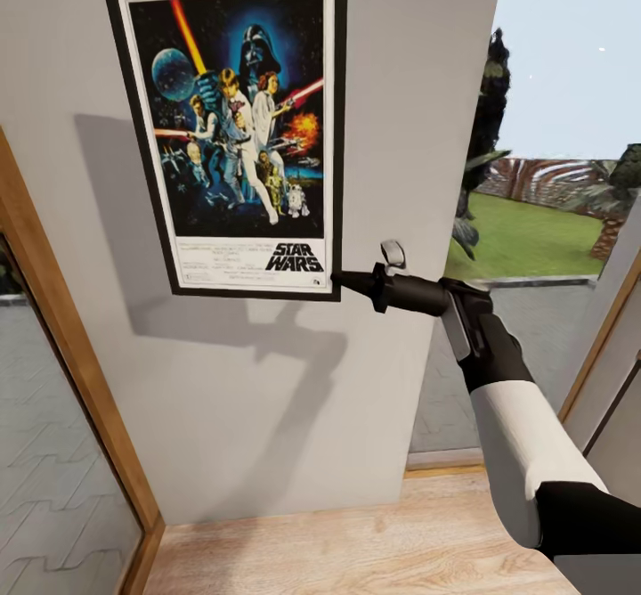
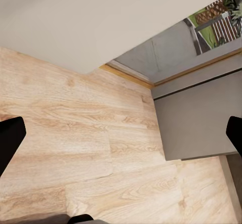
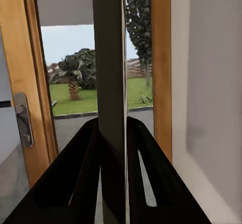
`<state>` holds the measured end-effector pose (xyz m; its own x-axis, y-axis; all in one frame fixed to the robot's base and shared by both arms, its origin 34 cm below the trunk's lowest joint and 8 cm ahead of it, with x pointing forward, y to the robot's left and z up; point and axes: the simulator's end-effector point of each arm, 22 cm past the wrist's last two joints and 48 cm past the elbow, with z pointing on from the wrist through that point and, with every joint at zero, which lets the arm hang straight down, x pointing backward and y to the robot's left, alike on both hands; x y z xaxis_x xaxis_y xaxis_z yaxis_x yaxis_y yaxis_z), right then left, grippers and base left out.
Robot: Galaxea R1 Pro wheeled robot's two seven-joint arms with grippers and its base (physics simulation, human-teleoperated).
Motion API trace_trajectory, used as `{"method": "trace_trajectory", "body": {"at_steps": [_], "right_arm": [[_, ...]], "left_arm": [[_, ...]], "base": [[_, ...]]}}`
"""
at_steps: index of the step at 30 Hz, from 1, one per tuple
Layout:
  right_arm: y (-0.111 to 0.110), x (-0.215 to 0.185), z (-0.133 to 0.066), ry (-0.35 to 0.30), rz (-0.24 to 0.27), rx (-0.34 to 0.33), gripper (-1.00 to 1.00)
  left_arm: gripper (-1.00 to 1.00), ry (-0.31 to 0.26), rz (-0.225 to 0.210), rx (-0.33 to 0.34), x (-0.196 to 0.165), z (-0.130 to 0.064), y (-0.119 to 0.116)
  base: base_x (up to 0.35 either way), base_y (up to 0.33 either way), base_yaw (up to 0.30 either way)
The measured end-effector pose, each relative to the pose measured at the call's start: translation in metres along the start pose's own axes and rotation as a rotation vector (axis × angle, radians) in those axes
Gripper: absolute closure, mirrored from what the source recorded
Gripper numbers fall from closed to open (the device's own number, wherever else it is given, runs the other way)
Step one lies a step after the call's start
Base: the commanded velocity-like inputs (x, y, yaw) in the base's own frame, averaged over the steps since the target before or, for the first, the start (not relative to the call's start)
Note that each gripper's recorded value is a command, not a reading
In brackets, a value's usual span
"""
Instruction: Pick up the poster from the kitchen countertop and hang it on one of the wall nails in the kitchen.
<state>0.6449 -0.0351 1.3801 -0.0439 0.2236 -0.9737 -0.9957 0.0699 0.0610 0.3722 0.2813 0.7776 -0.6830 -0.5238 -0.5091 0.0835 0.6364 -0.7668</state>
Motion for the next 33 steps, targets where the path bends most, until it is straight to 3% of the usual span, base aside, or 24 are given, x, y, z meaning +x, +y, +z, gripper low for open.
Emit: {"method": "trace_trajectory", "body": {"at_steps": [33], "right_arm": [[0.001, 0.018, -0.003, -0.004, 0.005, -0.034, 1.00]], "left_arm": [[-1.00, 0.000, 0.000, -0.001, 0.000, 0.000, 0.000]], "base": [[0.000, 0.000, 0.000]]}}
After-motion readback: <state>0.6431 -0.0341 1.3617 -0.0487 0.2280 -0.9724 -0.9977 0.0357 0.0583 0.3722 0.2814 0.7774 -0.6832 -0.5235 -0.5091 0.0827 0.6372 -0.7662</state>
